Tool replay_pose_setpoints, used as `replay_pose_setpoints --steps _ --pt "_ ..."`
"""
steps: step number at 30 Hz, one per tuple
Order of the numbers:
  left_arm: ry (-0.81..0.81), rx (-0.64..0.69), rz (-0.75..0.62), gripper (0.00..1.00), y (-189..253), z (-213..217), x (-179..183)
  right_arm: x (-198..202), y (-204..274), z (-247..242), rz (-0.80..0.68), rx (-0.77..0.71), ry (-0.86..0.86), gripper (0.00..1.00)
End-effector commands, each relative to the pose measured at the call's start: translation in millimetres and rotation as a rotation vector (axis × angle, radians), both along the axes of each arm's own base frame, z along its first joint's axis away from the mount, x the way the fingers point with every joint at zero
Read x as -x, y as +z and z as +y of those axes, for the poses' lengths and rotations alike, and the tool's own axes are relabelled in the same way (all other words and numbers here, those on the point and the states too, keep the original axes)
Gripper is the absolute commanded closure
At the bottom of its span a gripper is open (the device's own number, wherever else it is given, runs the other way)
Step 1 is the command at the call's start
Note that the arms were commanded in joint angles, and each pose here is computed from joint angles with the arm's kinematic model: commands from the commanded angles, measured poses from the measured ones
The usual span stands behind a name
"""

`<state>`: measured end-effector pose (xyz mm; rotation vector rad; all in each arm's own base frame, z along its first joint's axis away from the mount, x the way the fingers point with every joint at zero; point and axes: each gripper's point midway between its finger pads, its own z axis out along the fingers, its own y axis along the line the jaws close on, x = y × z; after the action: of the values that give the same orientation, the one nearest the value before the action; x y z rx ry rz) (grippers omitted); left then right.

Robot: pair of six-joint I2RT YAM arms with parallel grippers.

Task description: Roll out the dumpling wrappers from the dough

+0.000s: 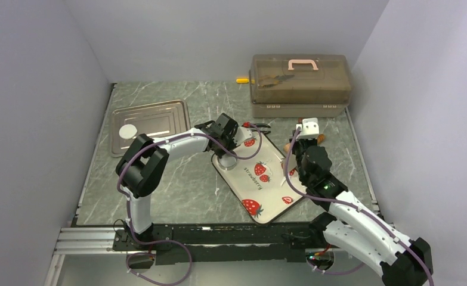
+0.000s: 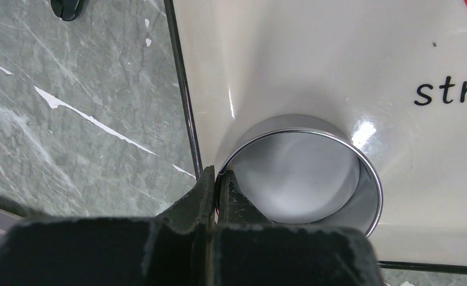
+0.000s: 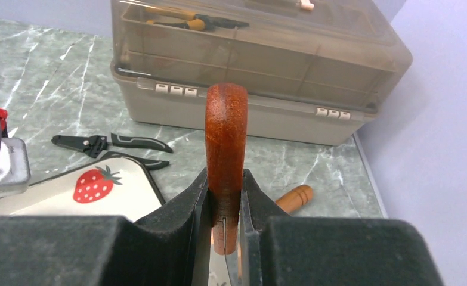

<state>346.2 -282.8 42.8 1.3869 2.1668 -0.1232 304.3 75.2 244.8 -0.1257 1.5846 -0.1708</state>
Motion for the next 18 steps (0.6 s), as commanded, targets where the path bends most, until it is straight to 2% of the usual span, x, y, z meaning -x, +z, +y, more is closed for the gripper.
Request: replay_pose_setpoints --steps 1,6,11,13,18 --pt "0.013 -0.008 0.032 1.00 -8.6 3.9 5.5 6.4 -1.7 -11.7 0.058 0.159 0.016 1.00" --pt "0.013 -0.008 0.038 1.00 -9.6 3.4 6.3 -0.2 42.9 41.7 0.040 0.060 0.266 1.00" --pt "0.013 -0.007 0.042 1.00 -9.7 2.6 6.5 -8.8 80.3 76.4 -0.020 -0.064 0.390 1.00" --pt "0.011 -0.007 0.043 1.00 -9.7 2.2 7.1 -12.8 76.3 89.4 -0.019 -0.101 0.433 1.00" --pt "0.014 -0.011 0.041 1.00 -9.8 2.2 5.2 -27.6 31.8 112.2 0.064 -0.171 0.468 1.00"
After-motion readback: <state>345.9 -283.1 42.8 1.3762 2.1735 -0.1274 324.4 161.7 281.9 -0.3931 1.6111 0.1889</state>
